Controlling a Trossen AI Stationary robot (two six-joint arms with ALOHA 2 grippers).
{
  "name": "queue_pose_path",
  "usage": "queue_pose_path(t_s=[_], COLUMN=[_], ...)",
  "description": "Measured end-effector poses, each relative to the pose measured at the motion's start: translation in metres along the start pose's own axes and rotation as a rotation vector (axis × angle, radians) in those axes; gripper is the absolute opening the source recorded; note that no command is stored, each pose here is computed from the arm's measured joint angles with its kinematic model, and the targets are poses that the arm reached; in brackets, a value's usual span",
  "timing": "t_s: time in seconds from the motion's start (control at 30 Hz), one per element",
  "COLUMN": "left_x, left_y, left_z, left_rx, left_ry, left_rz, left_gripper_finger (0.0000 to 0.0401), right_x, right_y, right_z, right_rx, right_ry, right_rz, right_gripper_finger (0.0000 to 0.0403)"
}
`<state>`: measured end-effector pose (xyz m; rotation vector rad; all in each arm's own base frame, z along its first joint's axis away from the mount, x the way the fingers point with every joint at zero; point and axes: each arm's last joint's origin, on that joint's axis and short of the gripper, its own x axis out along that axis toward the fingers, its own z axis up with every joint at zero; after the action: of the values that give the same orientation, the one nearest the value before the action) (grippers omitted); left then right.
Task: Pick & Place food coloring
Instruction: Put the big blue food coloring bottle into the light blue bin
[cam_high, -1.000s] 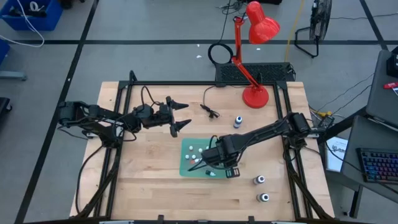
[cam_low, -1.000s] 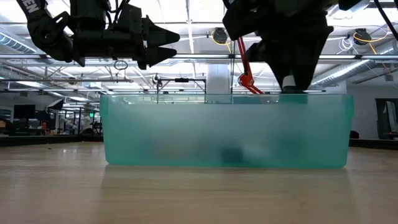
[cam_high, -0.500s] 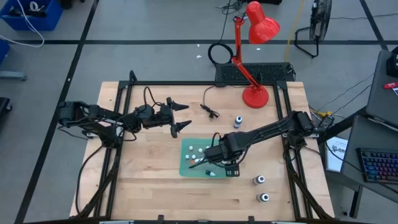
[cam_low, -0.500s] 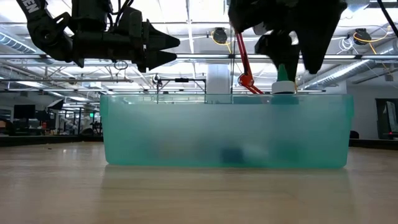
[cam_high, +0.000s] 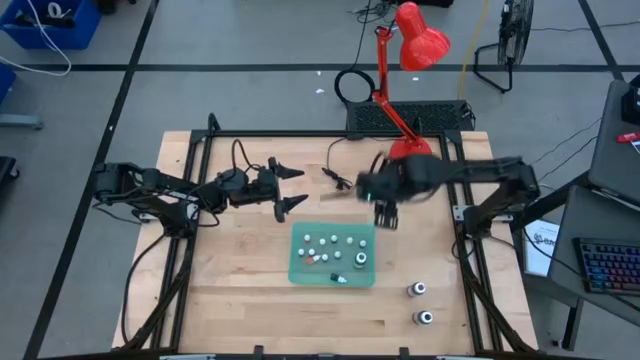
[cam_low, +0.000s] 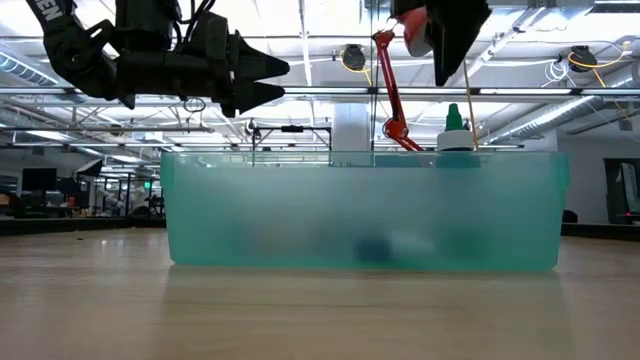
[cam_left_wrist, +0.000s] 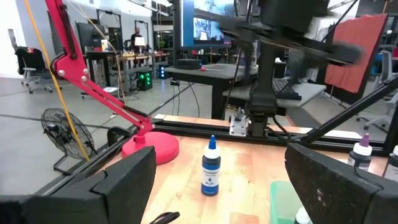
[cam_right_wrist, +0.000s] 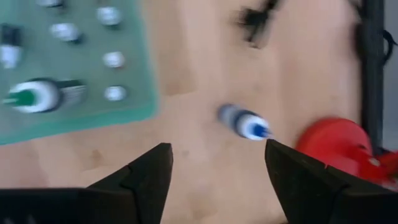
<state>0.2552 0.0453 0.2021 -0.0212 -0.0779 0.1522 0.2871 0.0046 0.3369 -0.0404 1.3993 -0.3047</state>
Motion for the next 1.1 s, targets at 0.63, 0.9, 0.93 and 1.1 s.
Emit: queue_pose_path(t_s=[0.63,0.9,0.93,1.1], left_x=[-0.112,-0.149,-0.152,-0.164], left_y=[0.040,0.037,0.036,0.028], left_z=[-0.015,-0.017,-0.016,-0.011], left_rx=[-0.138,-0.208,-0.206,-0.183], left_ry=[-0.003,0.168,0.170,0.115], left_rz=[0.002,0.111,0.147,0.202], left_gripper_finger=[0.0353,0.0353,0.0353,0.0353], right_x=[0.041,0.046,0.048,0.059], right_y=[-0.101,-0.100,-0.100,-0.104], right_z=[-0.040,-0.050,-0.050,-0.054], right_rx=[0.251,0.253,0.255,0.256], right_ry=[-0.111,-0.146,-0.149,-0.137], right_rz=[0.108,0.101,0.100,0.092], right_gripper_finger=[0.0238,0.0238,0.0238,0.0238])
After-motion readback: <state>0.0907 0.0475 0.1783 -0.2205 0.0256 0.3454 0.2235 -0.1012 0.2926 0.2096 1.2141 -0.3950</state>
